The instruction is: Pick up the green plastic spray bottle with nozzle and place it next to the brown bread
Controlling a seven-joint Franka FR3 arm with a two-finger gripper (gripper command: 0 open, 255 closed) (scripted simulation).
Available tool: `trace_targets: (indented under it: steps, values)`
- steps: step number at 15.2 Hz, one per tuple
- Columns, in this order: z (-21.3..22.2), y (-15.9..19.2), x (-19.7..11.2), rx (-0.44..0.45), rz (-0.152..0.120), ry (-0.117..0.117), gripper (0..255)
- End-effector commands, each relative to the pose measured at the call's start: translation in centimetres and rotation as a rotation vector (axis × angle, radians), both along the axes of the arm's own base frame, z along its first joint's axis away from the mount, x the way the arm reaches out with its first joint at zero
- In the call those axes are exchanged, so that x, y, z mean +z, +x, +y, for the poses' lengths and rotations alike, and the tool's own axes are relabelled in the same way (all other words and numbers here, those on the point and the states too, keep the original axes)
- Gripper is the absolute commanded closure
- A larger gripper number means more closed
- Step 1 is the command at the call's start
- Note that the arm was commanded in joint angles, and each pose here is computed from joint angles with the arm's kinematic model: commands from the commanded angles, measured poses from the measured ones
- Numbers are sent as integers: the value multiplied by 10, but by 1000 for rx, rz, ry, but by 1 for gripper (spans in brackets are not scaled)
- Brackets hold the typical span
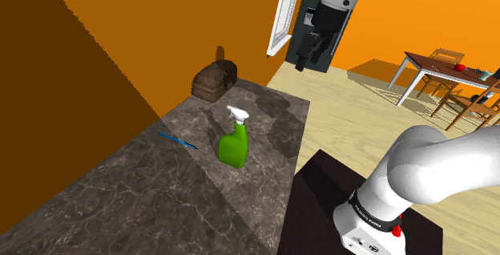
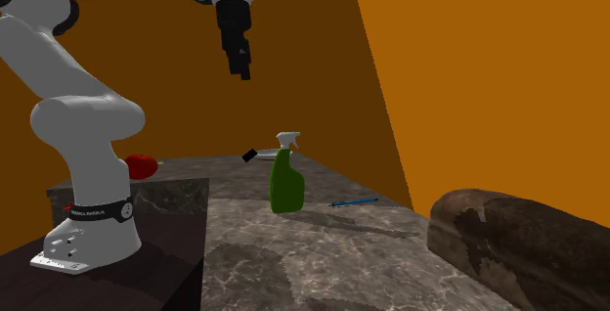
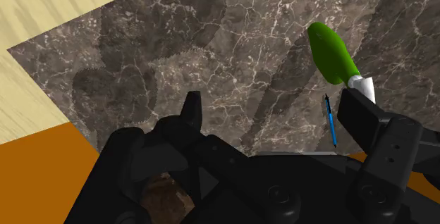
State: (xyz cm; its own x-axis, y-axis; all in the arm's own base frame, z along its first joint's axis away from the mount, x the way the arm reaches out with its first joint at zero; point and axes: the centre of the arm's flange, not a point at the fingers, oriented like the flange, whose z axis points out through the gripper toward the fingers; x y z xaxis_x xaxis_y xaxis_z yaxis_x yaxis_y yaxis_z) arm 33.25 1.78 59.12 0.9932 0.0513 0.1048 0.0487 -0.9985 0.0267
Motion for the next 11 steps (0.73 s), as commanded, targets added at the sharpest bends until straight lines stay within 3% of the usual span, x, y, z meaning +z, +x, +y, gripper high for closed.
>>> trace_targets:
  steps: [1, 11]
  values:
    - [0, 0, 0, 0, 0, 0, 0]
    - [85, 47, -82, 85, 27, 48, 0]
